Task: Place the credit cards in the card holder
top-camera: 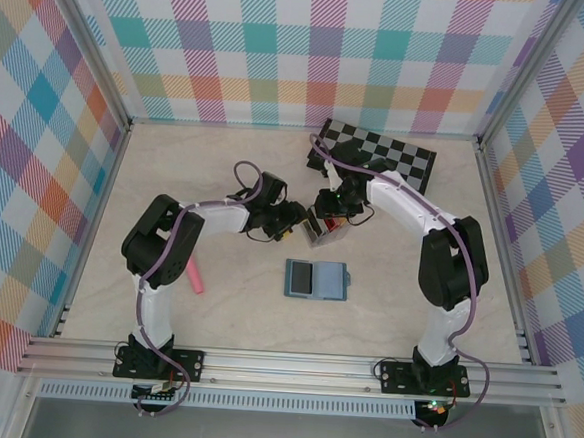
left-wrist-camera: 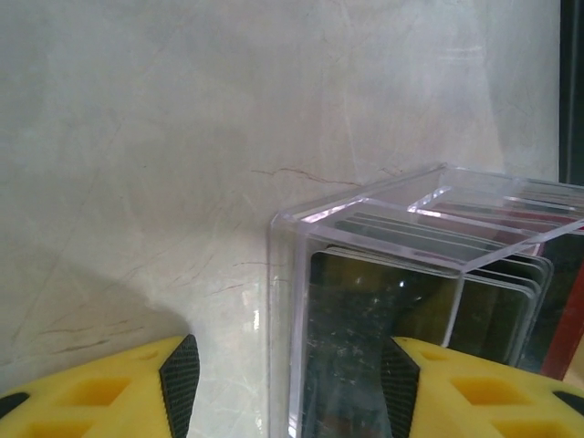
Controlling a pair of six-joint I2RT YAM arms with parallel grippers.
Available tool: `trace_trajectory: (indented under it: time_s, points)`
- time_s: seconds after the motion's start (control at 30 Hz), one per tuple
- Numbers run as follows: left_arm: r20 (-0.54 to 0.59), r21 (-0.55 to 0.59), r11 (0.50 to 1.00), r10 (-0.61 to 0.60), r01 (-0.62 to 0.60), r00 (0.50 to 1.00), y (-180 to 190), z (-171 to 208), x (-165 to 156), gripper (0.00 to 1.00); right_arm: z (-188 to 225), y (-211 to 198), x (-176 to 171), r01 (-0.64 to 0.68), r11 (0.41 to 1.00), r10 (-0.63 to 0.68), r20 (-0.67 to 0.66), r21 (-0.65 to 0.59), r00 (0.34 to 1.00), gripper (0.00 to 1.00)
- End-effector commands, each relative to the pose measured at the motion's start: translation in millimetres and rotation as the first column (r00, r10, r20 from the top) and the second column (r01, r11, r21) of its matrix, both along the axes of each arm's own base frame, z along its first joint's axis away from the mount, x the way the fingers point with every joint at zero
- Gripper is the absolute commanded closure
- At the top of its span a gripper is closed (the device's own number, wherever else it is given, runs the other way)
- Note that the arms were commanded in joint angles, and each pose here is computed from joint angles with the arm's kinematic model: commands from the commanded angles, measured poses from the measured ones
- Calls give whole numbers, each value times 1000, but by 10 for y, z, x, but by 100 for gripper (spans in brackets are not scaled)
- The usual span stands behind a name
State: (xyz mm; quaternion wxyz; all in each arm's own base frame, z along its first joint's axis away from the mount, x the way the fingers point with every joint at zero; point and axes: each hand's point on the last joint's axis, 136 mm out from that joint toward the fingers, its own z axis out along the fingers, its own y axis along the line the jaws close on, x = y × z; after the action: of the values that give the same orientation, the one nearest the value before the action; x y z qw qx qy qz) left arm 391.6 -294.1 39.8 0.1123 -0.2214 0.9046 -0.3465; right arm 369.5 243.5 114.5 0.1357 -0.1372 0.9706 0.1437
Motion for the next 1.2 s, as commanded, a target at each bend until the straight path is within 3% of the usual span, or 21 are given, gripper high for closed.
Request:
trace_trajectory:
  time_s: [0.0,0.27,0.5,0.7,1.0,1.17]
  points:
    - [74,-48,999,16,-12,997,1,308,49,41,60,44,14,-12,1000,12,12,5,1000,63]
    - [89,-68,998,-13,19,996,-117,365,68,40,69,15,40,3,1000,-3,28,-8,1000,64]
    - [43,-48,998,-26,28,999,-191,195,62,52,17,-23,27,15,1000,-14,26,-23,1000,63]
    - [14,-33,998,-44,44,999,-215,66,27,54,1,-42,22,16,999,-15,26,-33,1000,62]
    - [-35,80,992,-100,102,994,-80,-151,-143,65,-64,-56,29,-9,997,12,36,-76,999,63]
    - [-48,121,982,-141,146,989,-44,-210,-201,67,-96,-57,17,-16,996,19,35,-93,999,63]
